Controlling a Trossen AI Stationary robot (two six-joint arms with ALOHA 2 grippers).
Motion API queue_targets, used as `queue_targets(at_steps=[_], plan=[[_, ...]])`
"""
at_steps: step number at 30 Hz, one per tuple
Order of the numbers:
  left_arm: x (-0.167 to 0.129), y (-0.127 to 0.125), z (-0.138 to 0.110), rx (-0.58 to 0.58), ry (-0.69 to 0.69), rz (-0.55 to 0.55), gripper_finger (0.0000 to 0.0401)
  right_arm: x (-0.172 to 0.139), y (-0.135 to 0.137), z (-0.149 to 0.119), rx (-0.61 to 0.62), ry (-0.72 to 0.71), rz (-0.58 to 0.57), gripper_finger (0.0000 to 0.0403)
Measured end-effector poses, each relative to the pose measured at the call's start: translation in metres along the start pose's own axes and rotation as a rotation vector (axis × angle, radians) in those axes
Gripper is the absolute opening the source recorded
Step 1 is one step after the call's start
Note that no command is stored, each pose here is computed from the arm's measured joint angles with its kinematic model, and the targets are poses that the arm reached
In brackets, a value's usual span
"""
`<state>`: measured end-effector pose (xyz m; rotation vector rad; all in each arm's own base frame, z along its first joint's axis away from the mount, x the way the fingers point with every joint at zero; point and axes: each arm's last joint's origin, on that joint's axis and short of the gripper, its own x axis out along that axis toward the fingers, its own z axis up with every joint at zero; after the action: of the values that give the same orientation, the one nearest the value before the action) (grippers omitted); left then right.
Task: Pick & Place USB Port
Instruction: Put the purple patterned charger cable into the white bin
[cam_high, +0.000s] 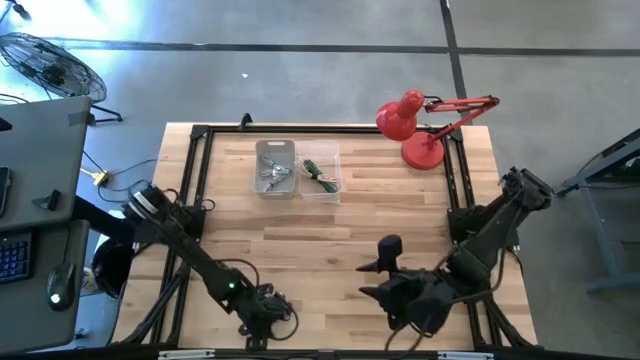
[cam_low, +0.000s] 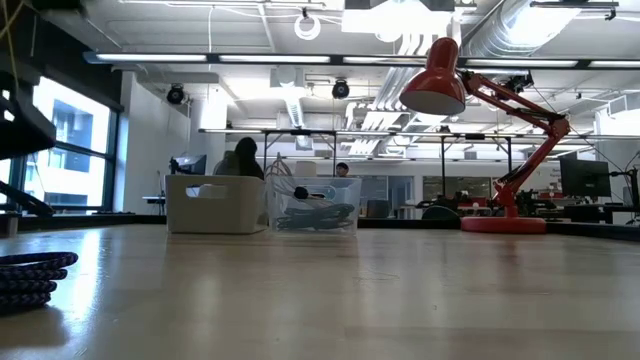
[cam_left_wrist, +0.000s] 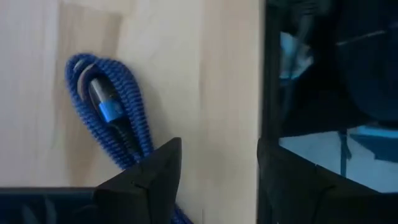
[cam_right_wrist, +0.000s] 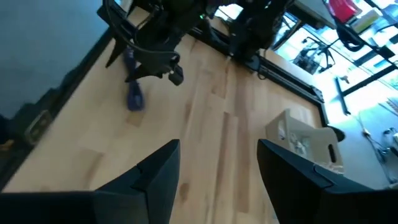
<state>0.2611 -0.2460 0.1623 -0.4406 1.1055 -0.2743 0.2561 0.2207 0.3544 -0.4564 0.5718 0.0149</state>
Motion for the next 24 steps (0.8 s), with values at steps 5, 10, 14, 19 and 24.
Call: queue_targets(at_steps=[5, 10, 14, 19, 24], plan=[[0.009, 0.003, -0.002, -0.054, 0.049, 0.052, 0.0204, -0.011, 0.013, -0.003, 0.004, -0.005, 0.038, 0.0206], [0.009, 0.007, -0.004, -0.081, 0.051, 0.113, 0.0204, -0.020, 0.022, -0.004, 0.000, -0.016, 0.064, 0.0206], [0.005, 0.001, 0.001, -0.081, 0.044, 0.113, 0.0204, -0.023, 0.026, -0.005, 0.005, -0.019, 0.075, 0.0206], [-0.006, -0.010, 0.011, -0.068, 0.057, 0.157, 0.0204, -0.023, 0.026, -0.005, 0.020, -0.017, 0.077, 0.0206], [-0.026, -0.021, 0.021, -0.039, 0.095, 0.276, 0.0204, -0.023, 0.026, -0.005, 0.018, -0.013, 0.077, 0.0206]])
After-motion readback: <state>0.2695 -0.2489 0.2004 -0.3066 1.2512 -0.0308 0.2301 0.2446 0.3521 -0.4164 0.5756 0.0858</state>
